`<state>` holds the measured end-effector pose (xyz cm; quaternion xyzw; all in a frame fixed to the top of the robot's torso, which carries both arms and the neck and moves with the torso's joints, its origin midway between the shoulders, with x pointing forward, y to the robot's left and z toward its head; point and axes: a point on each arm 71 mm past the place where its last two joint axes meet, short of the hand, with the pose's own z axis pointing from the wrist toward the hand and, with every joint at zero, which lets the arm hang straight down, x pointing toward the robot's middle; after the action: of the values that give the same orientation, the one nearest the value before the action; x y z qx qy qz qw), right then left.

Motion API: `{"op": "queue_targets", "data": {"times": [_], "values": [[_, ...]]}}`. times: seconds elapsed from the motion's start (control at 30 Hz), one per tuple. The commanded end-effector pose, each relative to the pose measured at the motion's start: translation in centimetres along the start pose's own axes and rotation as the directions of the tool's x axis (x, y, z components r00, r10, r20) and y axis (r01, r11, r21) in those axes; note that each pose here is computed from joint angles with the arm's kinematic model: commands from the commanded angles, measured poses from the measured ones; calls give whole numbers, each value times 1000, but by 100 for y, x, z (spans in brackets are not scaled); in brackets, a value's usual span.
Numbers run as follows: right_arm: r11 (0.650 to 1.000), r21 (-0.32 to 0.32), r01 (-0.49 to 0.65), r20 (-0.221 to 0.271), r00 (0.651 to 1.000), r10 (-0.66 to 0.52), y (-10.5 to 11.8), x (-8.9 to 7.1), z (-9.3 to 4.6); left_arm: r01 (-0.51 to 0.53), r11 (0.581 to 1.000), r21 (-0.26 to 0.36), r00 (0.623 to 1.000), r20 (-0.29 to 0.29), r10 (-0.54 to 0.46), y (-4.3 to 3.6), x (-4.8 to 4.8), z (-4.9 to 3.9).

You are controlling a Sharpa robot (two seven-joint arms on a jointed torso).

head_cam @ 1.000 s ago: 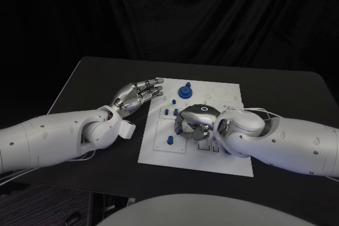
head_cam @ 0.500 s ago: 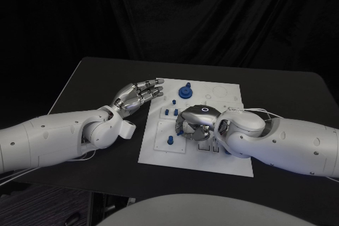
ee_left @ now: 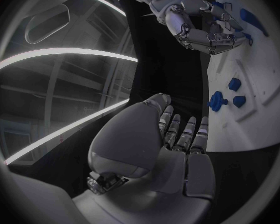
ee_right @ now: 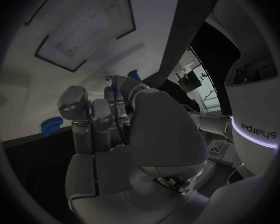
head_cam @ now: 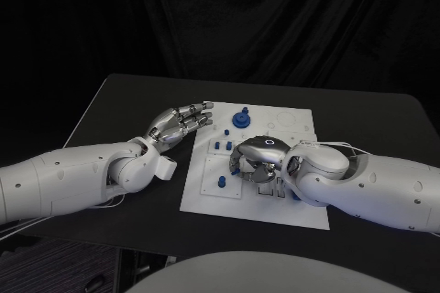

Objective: Assemble the parts on the task board

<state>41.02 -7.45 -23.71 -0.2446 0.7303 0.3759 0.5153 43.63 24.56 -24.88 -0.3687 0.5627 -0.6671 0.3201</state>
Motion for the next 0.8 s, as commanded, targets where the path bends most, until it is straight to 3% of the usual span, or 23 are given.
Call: {"op": "queue_targets", "data": {"times": [0.03,0.33,0.8], "values": [[999,-16,32,31,999,-31,33,-43,0,15,992,124,1000,-10,-14,-81,15,-2],[996,-36,79,10,997,-79,79,-55,31,17,993,121,1000,-12,-16,-75,19,2],[993,-4,119,-46,992,-119,36,-21,71,22,993,114,1000,-17,-20,-59,26,10]]}}
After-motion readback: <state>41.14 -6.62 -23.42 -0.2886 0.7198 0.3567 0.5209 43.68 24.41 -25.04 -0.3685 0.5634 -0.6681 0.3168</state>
